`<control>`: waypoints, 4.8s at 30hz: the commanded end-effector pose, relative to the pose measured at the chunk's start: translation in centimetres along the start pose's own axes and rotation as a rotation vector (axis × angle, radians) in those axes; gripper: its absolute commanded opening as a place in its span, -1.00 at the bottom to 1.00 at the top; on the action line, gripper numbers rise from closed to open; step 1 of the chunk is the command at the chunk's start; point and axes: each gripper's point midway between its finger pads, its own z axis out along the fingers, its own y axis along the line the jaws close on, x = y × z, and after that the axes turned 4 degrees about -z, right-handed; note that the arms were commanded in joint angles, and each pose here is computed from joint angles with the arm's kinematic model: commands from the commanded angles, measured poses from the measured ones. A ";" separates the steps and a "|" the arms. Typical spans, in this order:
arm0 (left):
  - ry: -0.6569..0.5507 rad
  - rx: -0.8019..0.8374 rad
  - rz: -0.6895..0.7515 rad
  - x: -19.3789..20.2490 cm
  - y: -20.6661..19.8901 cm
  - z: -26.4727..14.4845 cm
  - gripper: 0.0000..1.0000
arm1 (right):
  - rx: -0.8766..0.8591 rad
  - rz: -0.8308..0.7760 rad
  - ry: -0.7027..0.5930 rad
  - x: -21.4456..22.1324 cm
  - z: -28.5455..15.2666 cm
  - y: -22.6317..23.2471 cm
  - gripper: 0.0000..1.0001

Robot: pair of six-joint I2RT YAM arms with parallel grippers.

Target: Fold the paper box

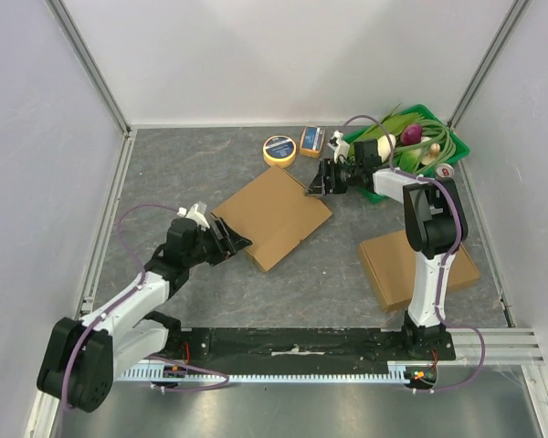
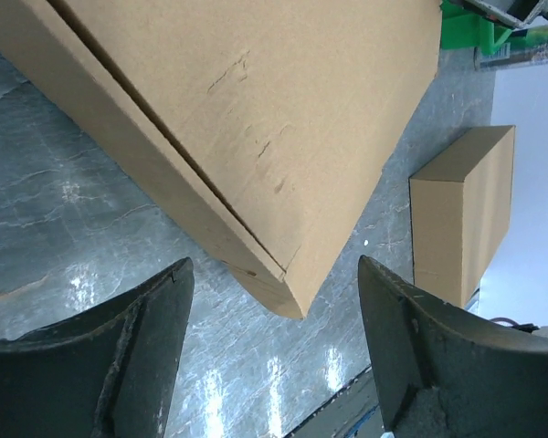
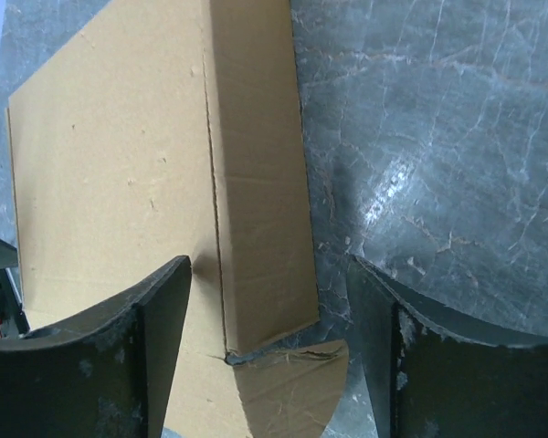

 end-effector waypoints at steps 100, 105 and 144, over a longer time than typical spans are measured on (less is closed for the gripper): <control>-0.431 0.201 -0.985 -4.3 1.1 -6.5 0.48 | 0.222 0.672 0.054 -4.5 -1.4 17.3 0.65; -0.463 0.182 -0.865 -4.1 1.2 -7.8 0.53 | 0.164 0.401 -0.108 -8.1 -5.5 15.5 0.87; -0.151 -0.048 0.255 -7.0 -8.3 -11.0 0.18 | 0.216 -0.700 -0.126 -7.7 -9.8 14.7 -0.17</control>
